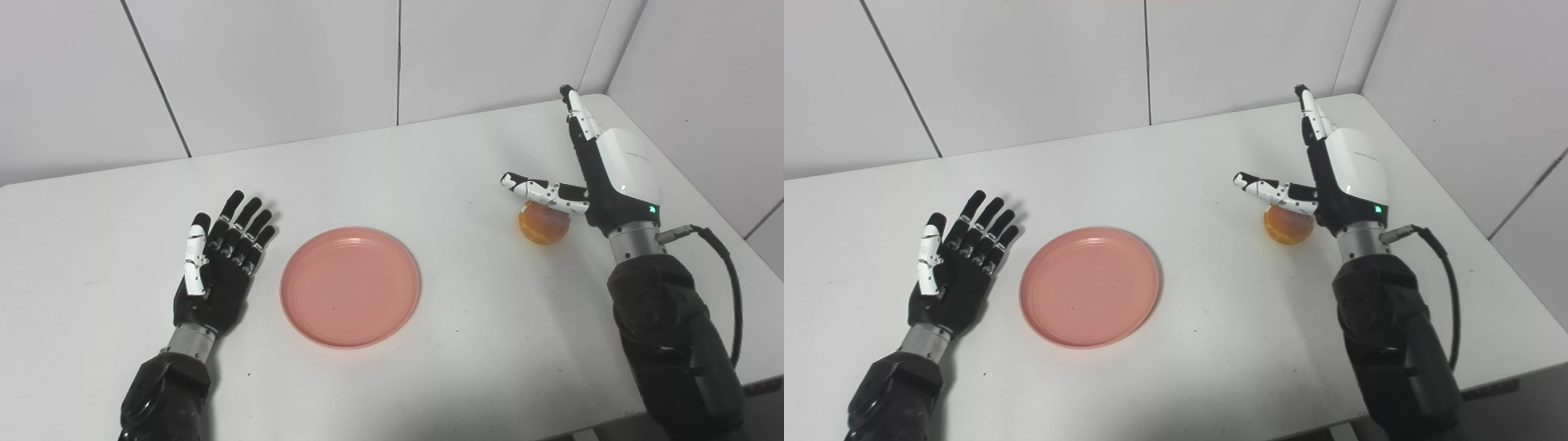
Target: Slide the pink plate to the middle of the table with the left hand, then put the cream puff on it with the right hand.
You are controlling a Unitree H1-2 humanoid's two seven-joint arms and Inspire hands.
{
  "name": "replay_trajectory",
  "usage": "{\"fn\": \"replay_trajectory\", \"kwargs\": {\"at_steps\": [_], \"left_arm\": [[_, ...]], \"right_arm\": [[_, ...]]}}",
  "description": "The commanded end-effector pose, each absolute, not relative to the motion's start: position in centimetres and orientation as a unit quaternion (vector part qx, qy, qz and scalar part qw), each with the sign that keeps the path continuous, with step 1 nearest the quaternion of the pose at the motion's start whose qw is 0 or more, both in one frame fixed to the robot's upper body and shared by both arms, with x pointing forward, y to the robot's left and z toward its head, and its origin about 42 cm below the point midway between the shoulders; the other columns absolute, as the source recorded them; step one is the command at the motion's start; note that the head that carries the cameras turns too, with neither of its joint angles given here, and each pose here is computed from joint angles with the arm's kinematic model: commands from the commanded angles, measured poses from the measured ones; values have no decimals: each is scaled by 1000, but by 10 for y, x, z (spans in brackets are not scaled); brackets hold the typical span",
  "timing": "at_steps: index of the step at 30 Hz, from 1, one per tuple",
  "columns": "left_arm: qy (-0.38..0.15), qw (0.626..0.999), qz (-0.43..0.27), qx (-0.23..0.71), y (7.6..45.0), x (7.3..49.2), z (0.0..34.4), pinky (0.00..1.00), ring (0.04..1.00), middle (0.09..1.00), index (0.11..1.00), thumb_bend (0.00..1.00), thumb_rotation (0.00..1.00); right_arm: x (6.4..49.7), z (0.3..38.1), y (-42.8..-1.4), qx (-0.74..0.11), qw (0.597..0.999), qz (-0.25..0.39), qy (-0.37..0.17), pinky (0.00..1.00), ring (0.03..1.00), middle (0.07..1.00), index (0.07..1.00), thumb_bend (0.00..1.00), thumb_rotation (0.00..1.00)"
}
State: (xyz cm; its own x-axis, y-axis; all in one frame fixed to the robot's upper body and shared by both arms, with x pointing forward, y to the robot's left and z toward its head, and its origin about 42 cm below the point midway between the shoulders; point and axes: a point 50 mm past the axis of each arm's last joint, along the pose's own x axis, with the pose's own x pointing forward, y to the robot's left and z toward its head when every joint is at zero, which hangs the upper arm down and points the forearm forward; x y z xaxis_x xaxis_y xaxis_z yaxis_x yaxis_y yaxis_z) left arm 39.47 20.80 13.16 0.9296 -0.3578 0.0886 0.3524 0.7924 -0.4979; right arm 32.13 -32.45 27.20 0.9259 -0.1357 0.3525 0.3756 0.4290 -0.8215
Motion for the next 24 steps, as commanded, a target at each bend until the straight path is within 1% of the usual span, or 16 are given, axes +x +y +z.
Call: {"fn": "replay_trajectory", "kwargs": {"at_steps": [1,4,10,12,14,17,20,21,24], "left_arm": [[102,949,-147,-261,226,375,86,971,936,935,932,399,1000],[106,949,-141,-262,229,375,85,958,927,925,922,393,1000],[112,946,-135,-272,232,378,84,972,927,928,928,393,1000],[114,946,-133,-272,232,379,85,967,925,926,922,397,1000],[114,946,-133,-271,232,379,86,959,919,920,914,398,1000],[114,947,-132,-270,232,378,87,950,913,914,909,398,1000],[114,947,-133,-270,231,377,89,949,914,914,907,401,1000],[112,946,-135,-271,231,376,89,949,915,917,912,400,1000],[111,945,-140,-276,230,376,89,962,921,922,920,403,1000]], "right_arm": [[319,287,-337,-531,820,-174,-122,754,902,955,989,799,747],[317,284,-344,-541,816,-175,-100,782,918,959,990,815,736],[318,281,-357,-549,815,-169,-77,789,919,951,972,846,689],[318,279,-362,-543,822,-162,-57,795,921,952,969,857,659],[319,276,-365,-541,826,-156,-41,799,919,950,958,891,637],[320,272,-368,-544,825,-149,-25,801,915,946,952,922,633],[321,269,-369,-545,826,-141,-17,794,906,937,940,924,607],[322,269,-369,-546,826,-138,-16,791,898,932,933,920,579],[327,264,-370,-548,827,-127,-3,795,897,933,934,933,574]]}}
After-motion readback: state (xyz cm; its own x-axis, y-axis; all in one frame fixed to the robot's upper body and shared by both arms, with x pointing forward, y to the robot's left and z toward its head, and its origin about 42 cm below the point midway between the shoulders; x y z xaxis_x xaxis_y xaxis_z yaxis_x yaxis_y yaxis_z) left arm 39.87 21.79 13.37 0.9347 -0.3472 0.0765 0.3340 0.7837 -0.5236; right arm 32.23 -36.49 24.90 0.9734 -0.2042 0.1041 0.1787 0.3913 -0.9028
